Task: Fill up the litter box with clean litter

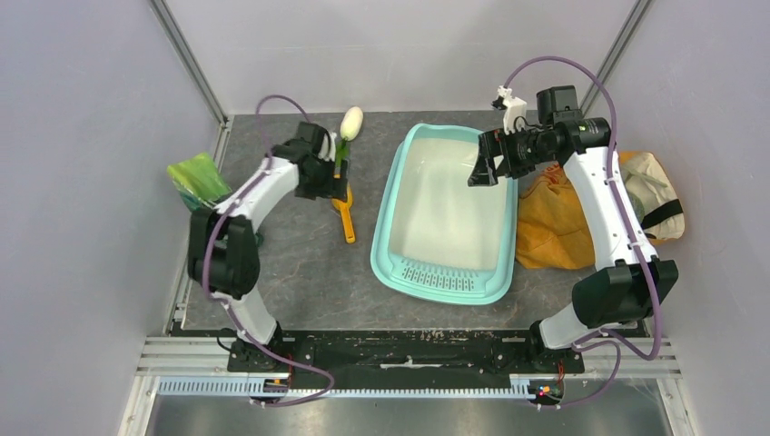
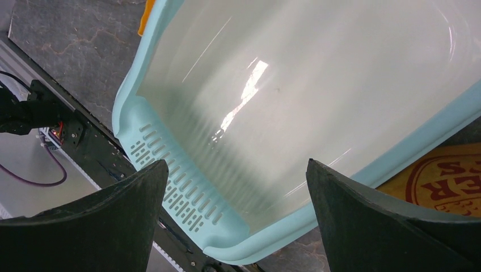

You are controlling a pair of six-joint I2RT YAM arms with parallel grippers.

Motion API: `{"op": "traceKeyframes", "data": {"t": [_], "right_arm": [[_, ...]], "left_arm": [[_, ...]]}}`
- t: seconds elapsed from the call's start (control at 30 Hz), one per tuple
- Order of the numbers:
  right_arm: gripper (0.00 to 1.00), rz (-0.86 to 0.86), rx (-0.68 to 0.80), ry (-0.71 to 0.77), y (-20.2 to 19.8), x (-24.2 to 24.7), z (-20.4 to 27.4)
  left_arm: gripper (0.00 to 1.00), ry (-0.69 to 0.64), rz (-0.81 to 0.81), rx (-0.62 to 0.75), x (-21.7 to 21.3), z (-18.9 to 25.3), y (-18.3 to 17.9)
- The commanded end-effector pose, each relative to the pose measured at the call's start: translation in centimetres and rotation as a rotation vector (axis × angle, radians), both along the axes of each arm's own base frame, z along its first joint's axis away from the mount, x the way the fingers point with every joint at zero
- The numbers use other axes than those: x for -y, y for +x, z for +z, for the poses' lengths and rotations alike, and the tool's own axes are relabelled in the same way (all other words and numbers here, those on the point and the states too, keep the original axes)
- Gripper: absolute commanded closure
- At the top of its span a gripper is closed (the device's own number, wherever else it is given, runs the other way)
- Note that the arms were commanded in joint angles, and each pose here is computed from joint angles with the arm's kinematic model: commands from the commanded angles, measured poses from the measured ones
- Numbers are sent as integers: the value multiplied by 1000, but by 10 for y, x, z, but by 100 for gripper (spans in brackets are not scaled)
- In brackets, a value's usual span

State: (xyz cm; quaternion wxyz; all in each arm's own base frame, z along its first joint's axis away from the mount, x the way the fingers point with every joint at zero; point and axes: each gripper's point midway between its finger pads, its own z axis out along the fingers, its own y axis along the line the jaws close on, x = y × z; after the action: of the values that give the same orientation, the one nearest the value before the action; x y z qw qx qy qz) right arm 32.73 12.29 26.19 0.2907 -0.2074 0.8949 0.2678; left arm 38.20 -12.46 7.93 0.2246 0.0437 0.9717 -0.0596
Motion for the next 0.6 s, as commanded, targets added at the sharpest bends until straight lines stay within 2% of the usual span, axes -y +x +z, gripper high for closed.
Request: {"op": "traceKeyframes", "data": {"t": [0.0, 0.07, 0.13, 0.23, 0.43, 0.53, 0.57], "right_arm": [[1, 45, 82, 10, 6, -13, 23], [1, 61, 87, 27, 6, -20, 26], [1, 84, 86, 40, 5, -29, 26], [1, 116, 91, 47, 2, -40, 26], [1, 145, 93, 60, -2, -49, 29], [1, 157, 87, 71, -5, -51, 28], [1, 161, 84, 74, -6, -52, 28]], "left_arm": [[8, -118, -406, 225, -10, 144, -21], [8, -91, -549, 301, -40, 187, -42], [9, 52, -671, 265, -75, 205, -65], [10, 210, -758, 239, -137, 223, -84], [13, 576, -983, 168, -232, 225, -97], [17, 678, -1174, 124, -254, 225, -102], [18, 680, -1189, 134, -258, 226, -100]]}}
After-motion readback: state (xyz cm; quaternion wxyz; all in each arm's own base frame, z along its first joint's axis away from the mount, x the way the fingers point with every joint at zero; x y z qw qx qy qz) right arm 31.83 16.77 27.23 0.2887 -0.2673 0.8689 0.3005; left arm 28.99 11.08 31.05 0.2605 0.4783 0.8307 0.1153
